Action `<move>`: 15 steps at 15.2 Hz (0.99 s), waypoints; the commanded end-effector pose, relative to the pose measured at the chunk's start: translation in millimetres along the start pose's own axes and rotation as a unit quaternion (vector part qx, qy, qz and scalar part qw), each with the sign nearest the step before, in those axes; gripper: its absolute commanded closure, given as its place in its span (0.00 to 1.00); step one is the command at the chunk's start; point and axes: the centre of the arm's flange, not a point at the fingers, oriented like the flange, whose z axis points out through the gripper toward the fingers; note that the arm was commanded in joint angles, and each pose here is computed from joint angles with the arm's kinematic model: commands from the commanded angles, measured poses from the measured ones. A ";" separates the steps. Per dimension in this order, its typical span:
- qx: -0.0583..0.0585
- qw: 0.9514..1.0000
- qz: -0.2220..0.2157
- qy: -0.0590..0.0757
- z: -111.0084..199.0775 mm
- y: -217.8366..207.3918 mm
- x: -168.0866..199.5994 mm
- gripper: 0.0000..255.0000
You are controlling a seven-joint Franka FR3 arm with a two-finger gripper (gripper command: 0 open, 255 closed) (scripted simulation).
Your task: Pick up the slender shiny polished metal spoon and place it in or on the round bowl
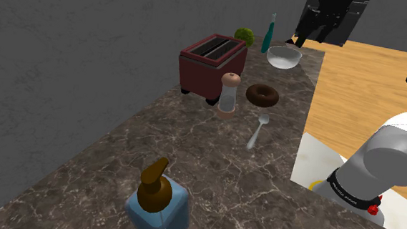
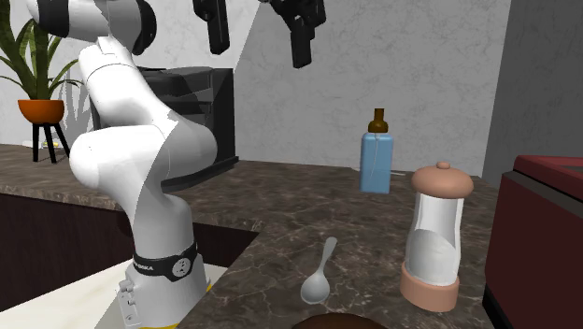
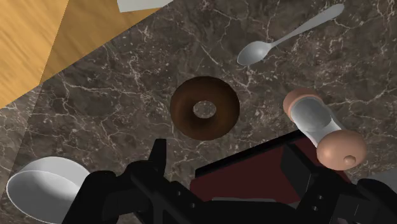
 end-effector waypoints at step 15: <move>-0.081 0.951 0.294 -0.038 140.6 -119.8 -51.4 0.00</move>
